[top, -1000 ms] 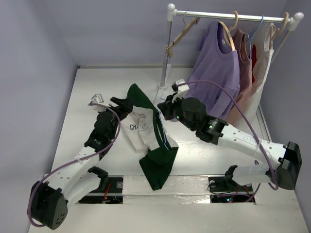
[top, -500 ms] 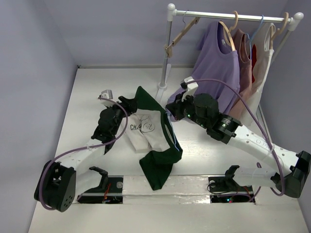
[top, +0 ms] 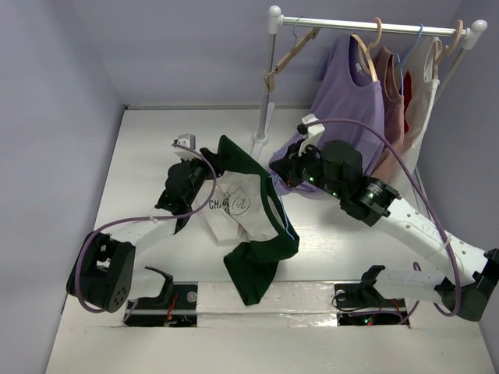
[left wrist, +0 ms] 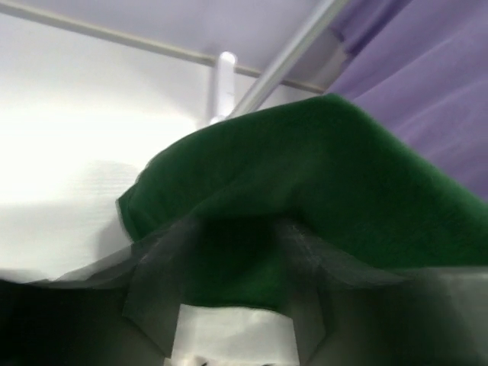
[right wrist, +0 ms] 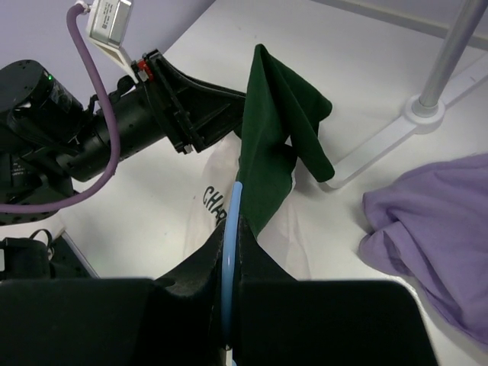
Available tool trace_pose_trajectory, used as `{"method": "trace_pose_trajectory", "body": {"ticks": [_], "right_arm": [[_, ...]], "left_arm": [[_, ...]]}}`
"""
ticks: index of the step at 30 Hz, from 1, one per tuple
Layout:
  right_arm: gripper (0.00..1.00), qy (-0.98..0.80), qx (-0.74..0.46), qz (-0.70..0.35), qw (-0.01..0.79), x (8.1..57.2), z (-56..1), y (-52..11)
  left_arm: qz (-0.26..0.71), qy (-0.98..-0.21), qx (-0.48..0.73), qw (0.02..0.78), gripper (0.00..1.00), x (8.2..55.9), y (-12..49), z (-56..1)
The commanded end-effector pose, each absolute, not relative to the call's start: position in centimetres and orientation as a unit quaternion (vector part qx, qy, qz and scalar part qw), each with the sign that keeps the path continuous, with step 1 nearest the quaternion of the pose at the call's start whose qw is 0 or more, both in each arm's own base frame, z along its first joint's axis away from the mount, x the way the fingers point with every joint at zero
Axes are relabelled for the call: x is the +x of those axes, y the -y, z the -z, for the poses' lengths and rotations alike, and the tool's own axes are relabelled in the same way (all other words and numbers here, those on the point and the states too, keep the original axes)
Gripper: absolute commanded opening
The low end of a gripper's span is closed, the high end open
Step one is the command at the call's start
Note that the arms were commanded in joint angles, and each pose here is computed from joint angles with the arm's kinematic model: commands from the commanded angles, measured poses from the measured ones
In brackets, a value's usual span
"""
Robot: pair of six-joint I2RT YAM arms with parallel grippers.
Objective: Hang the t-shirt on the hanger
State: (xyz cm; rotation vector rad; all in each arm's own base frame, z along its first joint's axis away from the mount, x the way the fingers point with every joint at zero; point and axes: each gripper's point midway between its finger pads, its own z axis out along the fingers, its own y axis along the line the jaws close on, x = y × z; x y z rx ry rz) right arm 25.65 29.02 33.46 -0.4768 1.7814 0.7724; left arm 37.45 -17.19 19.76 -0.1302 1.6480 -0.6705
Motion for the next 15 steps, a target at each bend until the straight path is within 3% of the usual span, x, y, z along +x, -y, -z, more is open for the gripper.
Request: {"method": "trace_pose_trajectory", "body": {"ticks": [1, 2, 3, 4, 15], "right_arm": [[0.00, -0.707, -0.208, -0.358, 0.573, 24.8, -38.4, -28.7], [0.00, -0.707, -0.206, -0.356, 0.575, 25.0, -38.7, -28.5], [0.00, -0.706, -0.206, -0.357, 0.576, 25.0, -38.8, -28.5], [0.00, -0.706, -0.207, -0.357, 0.576, 24.9, -38.9, -28.4], [0.00, -0.710, -0.208, -0.349, 0.575, 24.6, -39.1, -27.1]], "left_arm": [[0.328, -0.666, -0.014, 0.670, 0.27, 37.8, 18.7, -24.3], [0.331, -0.664, -0.012, 0.671, 0.08, 37.8, 18.8, -24.5], [0.334, -0.662, -0.011, 0.671, 0.07, 37.7, 18.8, -24.6], [0.338, -0.658, -0.010, 0.673, 0.00, 37.7, 18.9, -25.0], [0.286, -0.657, -0.087, 0.693, 0.00, 38.3, 15.4, -26.9]]}}
